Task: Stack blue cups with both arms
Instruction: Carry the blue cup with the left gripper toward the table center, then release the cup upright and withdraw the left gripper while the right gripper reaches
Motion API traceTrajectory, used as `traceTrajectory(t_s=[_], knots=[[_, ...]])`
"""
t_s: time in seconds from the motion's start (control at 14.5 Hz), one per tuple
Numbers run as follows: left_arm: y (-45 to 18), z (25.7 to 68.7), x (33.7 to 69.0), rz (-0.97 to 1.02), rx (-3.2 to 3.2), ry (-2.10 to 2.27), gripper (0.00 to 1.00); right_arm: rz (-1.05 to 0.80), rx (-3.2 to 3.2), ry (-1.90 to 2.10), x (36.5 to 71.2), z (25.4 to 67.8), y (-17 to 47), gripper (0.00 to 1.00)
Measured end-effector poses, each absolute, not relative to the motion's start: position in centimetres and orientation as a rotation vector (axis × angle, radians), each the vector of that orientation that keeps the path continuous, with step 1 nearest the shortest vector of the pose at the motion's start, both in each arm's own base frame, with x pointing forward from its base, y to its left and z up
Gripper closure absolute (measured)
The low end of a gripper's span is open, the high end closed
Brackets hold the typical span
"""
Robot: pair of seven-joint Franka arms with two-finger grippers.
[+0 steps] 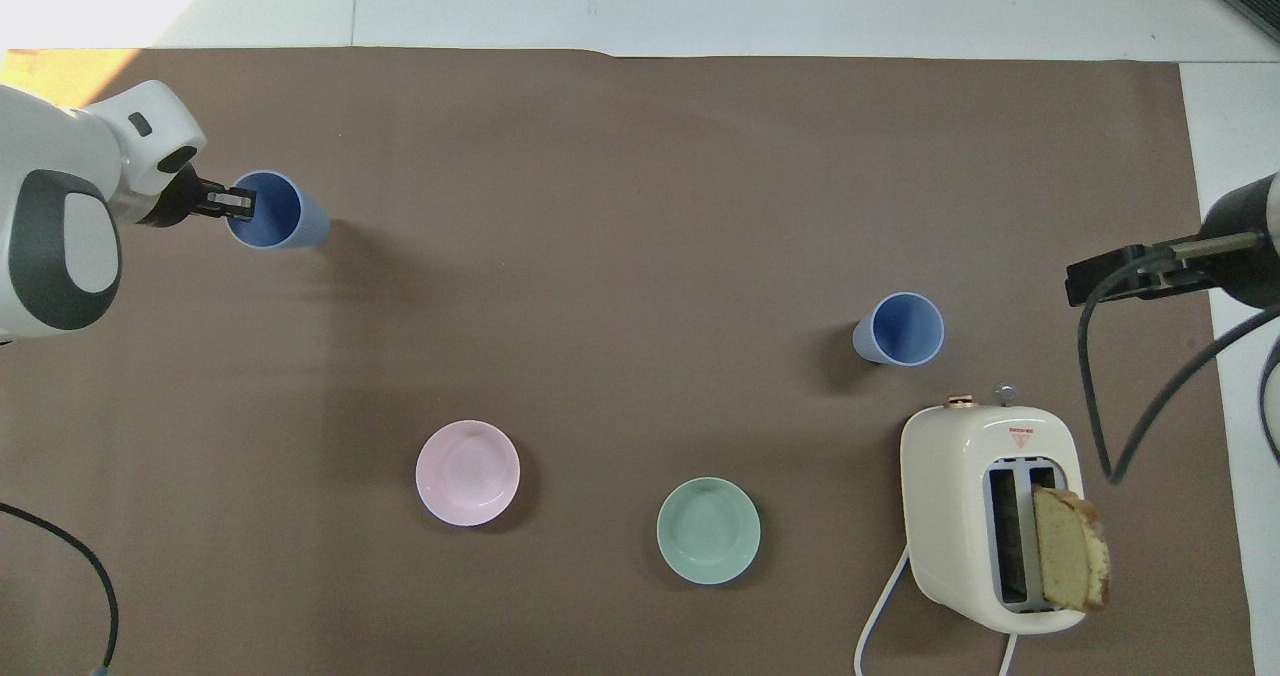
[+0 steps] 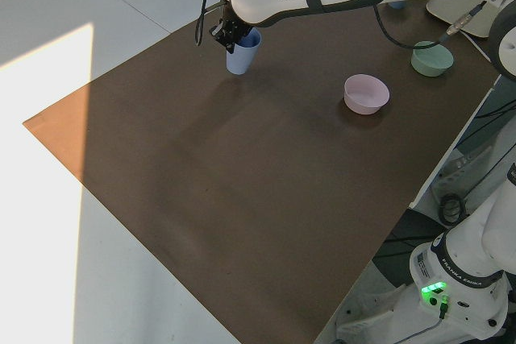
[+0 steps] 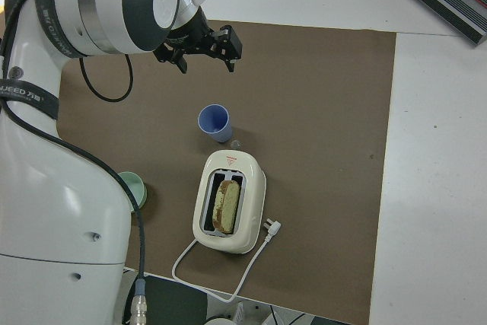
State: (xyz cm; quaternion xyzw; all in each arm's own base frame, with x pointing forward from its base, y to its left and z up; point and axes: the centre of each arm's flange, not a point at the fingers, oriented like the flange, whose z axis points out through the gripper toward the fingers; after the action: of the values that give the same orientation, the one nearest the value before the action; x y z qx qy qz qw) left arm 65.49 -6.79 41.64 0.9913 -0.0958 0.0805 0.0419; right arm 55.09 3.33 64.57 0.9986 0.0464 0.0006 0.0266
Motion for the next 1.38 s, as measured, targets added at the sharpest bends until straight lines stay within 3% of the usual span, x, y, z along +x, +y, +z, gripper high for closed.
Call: traceTrajectory(t_s=[0.41, 0.97, 1.11, 1.38], knots=[[-25.4, 40.7, 60.4, 0.163, 3.005, -0.182, 0.96, 0.001, 3.085, 0.144, 55.1, 64.6, 3.3, 0.00], [-35.9, 37.9, 54.2, 0.153, 2.984, -0.225, 0.96, -0.001, 3.085, 0.144, 55.1, 64.5, 3.3, 0.00], [-36.1, 37.9, 54.1, 0.152, 2.984, -0.226, 0.82, -0.001, 3.085, 0.144, 55.1, 64.5, 3.3, 0.00], [-34.2, 38.3, 55.3, 0.173, 2.990, -0.178, 0.40, -0.003, 3.085, 0.144, 55.1, 64.4, 3.3, 0.00]])
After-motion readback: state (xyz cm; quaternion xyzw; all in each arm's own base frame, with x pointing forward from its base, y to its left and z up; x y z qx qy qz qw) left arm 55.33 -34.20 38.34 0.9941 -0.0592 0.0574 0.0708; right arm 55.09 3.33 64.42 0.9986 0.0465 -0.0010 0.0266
